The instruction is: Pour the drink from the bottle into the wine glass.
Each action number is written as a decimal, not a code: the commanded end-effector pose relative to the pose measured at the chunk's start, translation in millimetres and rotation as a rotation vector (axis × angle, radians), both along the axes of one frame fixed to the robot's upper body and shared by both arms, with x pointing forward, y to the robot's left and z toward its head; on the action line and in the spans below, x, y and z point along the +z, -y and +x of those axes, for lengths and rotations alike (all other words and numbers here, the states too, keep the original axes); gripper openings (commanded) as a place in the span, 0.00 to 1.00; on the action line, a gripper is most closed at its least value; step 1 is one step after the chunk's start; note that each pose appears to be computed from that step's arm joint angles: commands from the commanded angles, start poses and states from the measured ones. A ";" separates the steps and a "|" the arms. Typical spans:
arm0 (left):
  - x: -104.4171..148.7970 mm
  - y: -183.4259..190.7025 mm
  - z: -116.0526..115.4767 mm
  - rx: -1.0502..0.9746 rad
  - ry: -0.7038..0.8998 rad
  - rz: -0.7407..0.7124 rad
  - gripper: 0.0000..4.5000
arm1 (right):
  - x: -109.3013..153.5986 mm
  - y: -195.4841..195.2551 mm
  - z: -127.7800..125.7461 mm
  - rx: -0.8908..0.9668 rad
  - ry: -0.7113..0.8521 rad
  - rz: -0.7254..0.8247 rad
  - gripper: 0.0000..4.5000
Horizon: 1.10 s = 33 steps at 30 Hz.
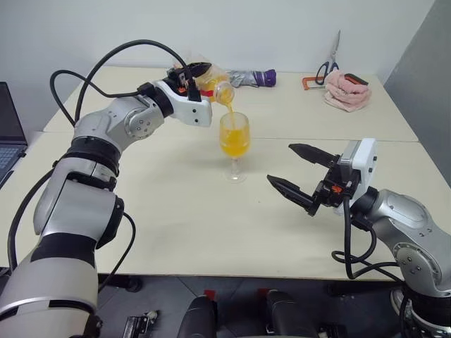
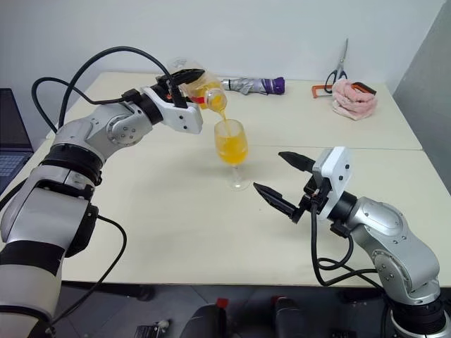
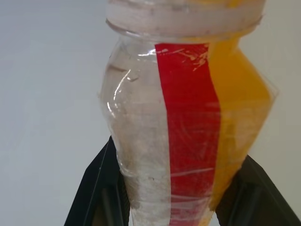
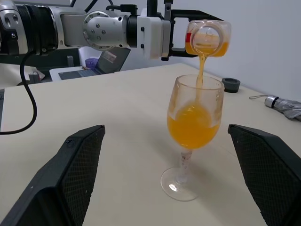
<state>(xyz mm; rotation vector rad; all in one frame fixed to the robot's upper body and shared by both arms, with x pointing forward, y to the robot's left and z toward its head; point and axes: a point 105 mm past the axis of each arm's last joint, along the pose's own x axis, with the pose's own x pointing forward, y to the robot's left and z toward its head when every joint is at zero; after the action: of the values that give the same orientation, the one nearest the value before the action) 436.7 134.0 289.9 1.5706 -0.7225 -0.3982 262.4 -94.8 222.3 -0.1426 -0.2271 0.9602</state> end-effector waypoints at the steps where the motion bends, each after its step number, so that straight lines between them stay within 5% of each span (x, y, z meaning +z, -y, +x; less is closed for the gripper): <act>1: 28.9 0.1 -4.0 -0.006 0.085 -0.019 0.40 | 9.7 -2.9 -8.2 0.024 0.049 0.005 1.00; 33: 27.8 1.0 -2.1 0.001 0.076 -0.025 0.40 | 9.0 -4.2 -9.4 0.024 0.042 -0.007 1.00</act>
<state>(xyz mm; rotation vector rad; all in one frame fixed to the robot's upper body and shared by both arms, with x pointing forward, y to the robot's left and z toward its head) 437.2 132.1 292.3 1.5856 -0.7313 -0.3929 261.3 -94.1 222.2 -0.1495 -0.2215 0.9613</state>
